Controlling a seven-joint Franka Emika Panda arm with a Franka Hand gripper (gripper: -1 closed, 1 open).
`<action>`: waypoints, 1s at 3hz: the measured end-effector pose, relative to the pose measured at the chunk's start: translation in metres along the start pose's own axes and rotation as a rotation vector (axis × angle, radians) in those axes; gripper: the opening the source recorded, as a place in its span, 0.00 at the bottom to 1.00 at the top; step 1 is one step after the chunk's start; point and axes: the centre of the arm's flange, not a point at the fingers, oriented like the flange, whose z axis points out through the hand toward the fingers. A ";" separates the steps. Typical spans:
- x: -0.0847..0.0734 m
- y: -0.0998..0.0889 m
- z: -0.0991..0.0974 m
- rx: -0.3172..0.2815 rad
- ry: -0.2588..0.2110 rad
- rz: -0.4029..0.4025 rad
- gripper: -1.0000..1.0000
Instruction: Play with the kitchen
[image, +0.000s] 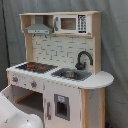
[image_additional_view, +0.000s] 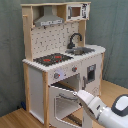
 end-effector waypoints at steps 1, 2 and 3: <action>-0.009 -0.016 0.003 -0.010 0.013 0.092 1.00; -0.021 -0.032 0.007 -0.013 0.020 0.153 1.00; -0.035 -0.049 0.013 -0.017 0.026 0.207 1.00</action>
